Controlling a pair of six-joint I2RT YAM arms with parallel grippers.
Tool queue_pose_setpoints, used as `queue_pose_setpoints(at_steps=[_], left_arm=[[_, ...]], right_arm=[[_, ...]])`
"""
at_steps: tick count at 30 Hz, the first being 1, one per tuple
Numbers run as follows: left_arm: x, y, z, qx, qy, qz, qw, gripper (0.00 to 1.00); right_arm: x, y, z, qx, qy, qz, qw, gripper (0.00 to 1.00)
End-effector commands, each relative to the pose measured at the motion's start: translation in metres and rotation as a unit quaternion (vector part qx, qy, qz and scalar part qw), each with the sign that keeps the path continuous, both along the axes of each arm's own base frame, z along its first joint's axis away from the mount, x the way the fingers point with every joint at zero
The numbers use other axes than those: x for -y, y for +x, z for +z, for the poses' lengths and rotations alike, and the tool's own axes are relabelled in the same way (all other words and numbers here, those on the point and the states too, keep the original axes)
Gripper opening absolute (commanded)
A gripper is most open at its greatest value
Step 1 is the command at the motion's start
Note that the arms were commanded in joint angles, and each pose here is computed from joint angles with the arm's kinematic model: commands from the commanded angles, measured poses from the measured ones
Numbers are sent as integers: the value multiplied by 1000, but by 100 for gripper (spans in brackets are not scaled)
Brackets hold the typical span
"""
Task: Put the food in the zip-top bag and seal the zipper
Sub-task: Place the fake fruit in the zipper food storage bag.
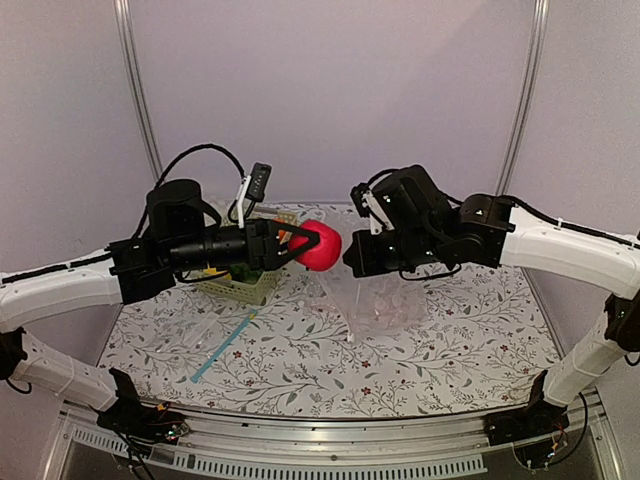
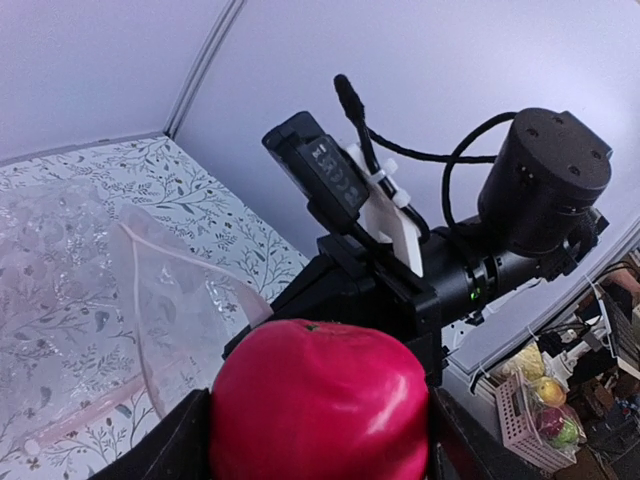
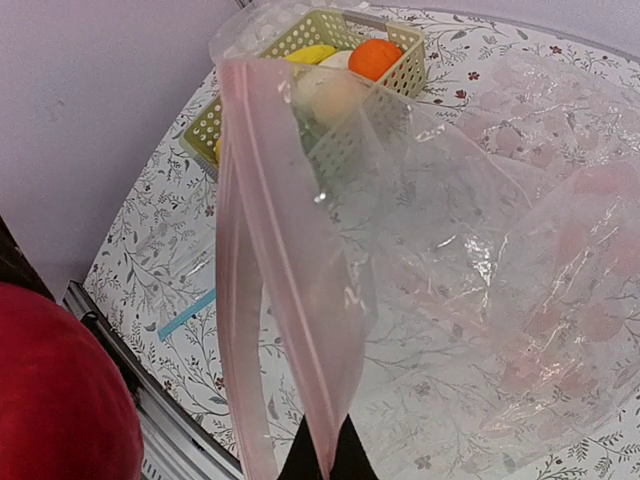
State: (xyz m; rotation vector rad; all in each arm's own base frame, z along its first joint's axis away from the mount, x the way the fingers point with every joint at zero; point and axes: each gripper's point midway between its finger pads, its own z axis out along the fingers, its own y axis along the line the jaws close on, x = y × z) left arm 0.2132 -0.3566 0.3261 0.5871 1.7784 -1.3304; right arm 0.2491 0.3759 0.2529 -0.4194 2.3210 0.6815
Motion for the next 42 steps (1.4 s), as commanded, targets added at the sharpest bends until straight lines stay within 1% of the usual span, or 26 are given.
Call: queue_pose_setpoints(at_steps=[1, 5, 17, 26, 29, 36, 38, 42], left_arm=[[15, -1, -2, 4, -12, -6, 1000, 68], [15, 5, -13, -1, 6, 15, 1000, 68], [12, 23, -49, -19, 96, 89, 991, 68], [36, 22, -51, -15, 111, 78, 991, 69], [39, 19, -61, -19, 132, 74, 988, 73], [33, 17, -59, -14, 139, 79, 987, 82], [31, 17, -58, -12, 139, 80, 987, 86], [29, 15, -57, -11, 142, 80, 987, 88]], right_arm=[[-1, -4, 24, 8, 49, 9, 999, 0], [1, -7, 34, 16, 64, 12, 998, 0], [-3, -18, 57, 28, 115, 43, 992, 0], [-10, -19, 65, 29, 139, 54, 988, 0], [-10, -19, 62, 28, 138, 50, 989, 0], [0, -13, 53, 31, 126, 23, 991, 0], [2, -11, 51, 31, 122, 16, 992, 0], [3, -9, 47, 30, 116, 10, 993, 0]])
